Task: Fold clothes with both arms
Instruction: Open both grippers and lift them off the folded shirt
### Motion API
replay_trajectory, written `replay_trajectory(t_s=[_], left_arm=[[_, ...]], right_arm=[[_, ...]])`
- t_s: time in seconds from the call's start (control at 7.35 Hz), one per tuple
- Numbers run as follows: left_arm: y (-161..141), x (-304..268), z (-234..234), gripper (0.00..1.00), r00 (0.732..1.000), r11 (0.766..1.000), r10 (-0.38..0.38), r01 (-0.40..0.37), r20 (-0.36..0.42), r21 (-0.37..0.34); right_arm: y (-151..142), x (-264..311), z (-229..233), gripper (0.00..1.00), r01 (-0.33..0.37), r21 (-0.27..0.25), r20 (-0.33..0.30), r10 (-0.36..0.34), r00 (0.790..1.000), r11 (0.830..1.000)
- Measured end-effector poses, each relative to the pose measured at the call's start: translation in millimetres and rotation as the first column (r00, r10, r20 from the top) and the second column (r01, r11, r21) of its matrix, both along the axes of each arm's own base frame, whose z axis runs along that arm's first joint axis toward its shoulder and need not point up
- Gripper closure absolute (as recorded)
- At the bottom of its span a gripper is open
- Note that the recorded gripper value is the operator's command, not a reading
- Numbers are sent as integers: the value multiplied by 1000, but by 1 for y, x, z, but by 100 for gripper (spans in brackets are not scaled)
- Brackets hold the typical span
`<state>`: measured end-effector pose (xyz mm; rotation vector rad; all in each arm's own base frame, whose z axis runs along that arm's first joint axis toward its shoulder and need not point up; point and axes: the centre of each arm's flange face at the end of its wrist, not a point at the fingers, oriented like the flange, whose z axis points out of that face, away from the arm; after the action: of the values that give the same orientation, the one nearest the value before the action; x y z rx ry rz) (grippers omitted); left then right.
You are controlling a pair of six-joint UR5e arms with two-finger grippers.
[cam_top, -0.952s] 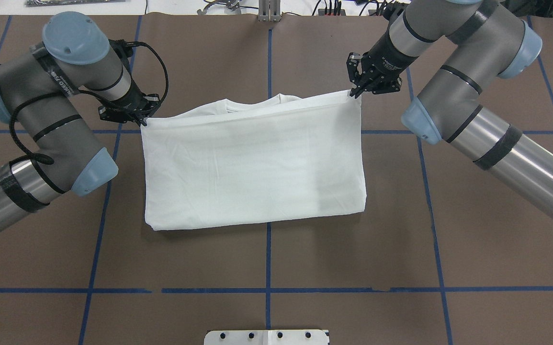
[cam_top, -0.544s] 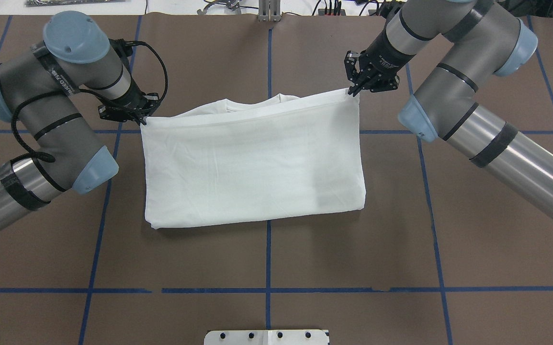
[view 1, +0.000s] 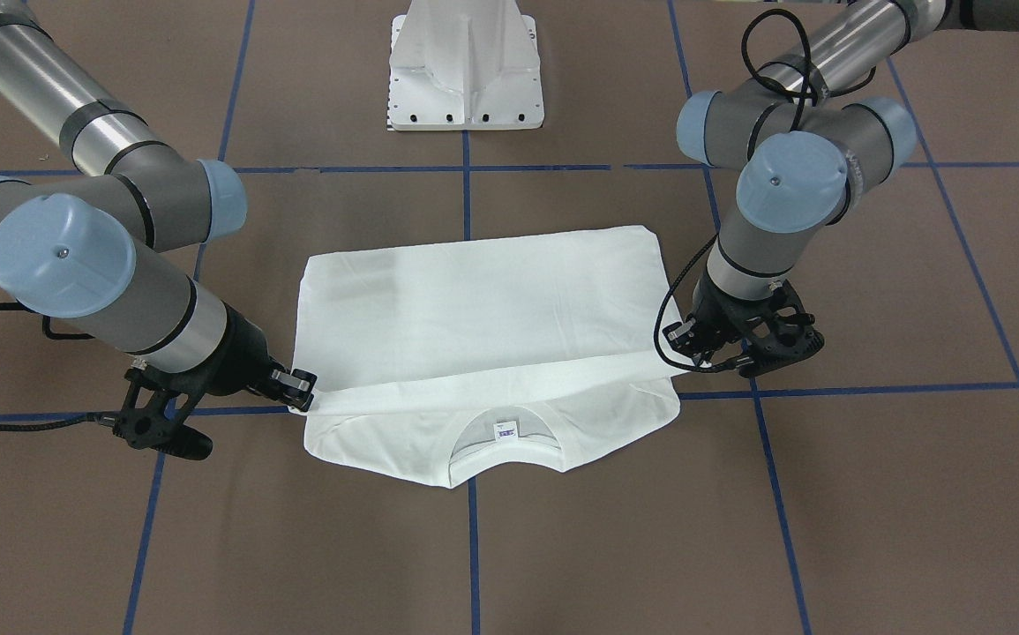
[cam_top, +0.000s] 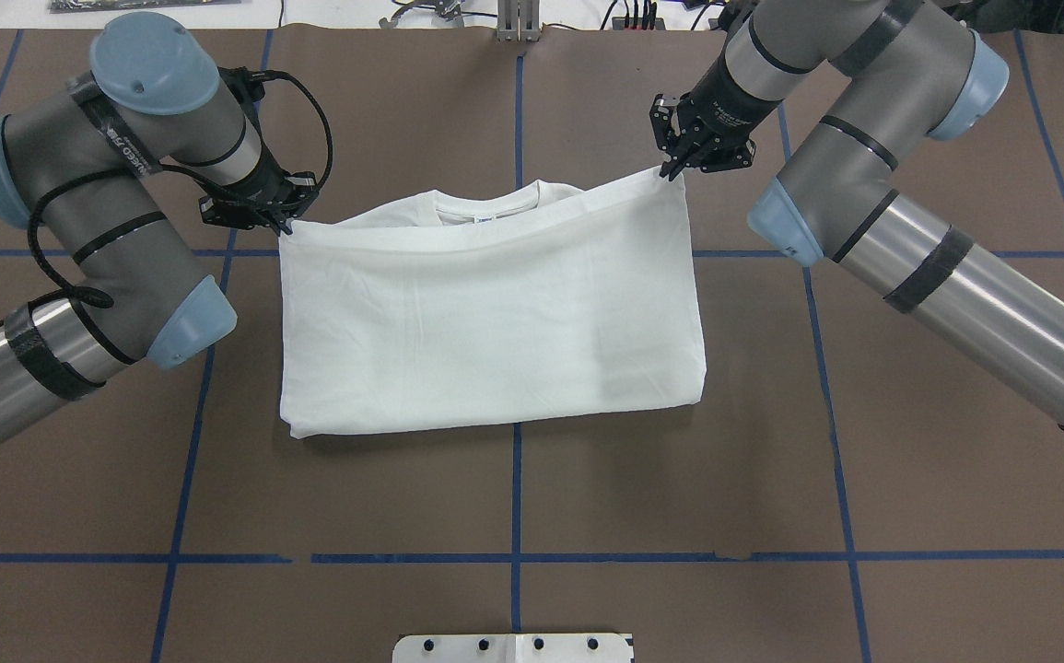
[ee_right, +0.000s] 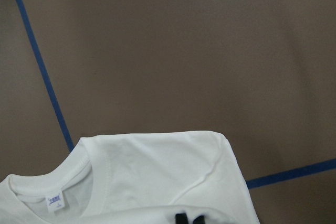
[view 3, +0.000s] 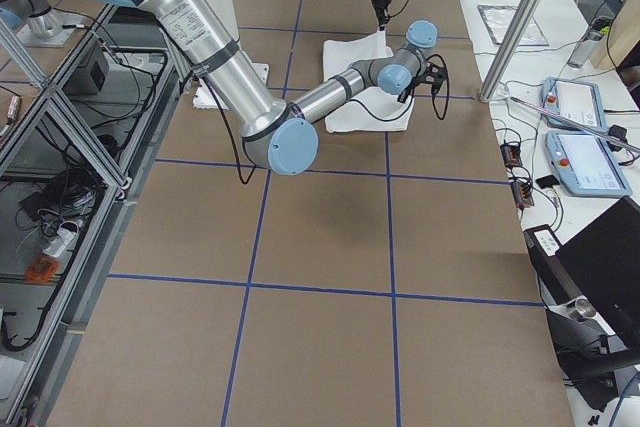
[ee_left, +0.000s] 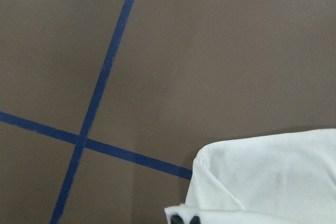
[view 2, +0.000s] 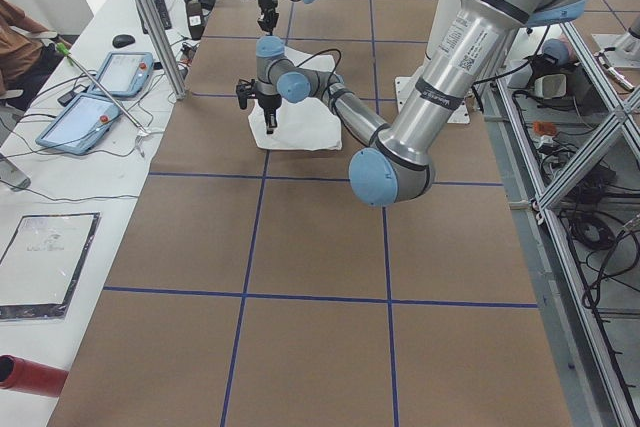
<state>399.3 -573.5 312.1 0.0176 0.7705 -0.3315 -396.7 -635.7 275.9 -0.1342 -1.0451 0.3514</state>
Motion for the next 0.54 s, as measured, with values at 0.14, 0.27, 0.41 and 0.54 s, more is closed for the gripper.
replay_trajectory(t_s=[0.14,0.27,0.41,0.54], left_arm=[[0,0,0,100,1000,1000,0,0,0,0],[0,0,-1,100,1000,1000,0,0,-1,0],[-1,1,0,100,1000,1000,0,0,-1,1],[-2,2,2,100,1000,1000,0,0,1,2]], right_arm=[[1,-3,1,100,3,11,8,-3,1000,1000],[2,-7,2,100,7,22,14,-8,1000,1000],[3,-9,3,100,10,26,17,-11,1000,1000],[4,-10,5,100,12,30,20,-12,1000,999]])
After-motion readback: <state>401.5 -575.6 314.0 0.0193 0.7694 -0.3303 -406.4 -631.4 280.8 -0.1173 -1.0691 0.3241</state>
